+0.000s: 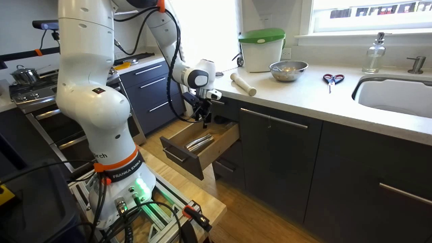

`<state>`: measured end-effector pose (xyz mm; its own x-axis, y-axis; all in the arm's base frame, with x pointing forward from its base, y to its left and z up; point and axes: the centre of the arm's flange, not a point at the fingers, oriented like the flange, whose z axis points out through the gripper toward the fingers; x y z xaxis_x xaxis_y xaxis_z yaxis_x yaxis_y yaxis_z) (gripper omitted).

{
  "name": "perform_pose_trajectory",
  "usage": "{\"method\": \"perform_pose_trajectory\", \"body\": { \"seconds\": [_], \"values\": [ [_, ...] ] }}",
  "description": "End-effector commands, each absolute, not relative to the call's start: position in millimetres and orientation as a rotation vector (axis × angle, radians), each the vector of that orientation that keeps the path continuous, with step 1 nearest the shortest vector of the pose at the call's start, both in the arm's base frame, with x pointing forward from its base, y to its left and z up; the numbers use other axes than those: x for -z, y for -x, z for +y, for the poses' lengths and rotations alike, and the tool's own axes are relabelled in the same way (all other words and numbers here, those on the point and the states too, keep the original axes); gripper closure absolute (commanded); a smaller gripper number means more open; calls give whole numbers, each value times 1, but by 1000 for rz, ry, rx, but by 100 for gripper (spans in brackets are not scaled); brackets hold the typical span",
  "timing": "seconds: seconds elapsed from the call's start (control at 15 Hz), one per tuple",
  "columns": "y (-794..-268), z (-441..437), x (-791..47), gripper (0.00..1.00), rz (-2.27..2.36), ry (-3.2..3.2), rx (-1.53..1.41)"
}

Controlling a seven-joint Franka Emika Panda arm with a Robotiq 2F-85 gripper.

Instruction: Transfer the silver cup to the open drawer

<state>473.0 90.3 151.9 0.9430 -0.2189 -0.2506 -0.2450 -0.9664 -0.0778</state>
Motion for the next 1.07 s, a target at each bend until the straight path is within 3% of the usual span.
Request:
{"method": "perform_pose_trajectory", "body": {
  "seconds": [0.0, 1.0],
  "values": [
    [-444, 92, -205, 0, 248, 3010, -183],
    [-406, 127, -342, 0, -96, 2953, 500]
  ]
}}
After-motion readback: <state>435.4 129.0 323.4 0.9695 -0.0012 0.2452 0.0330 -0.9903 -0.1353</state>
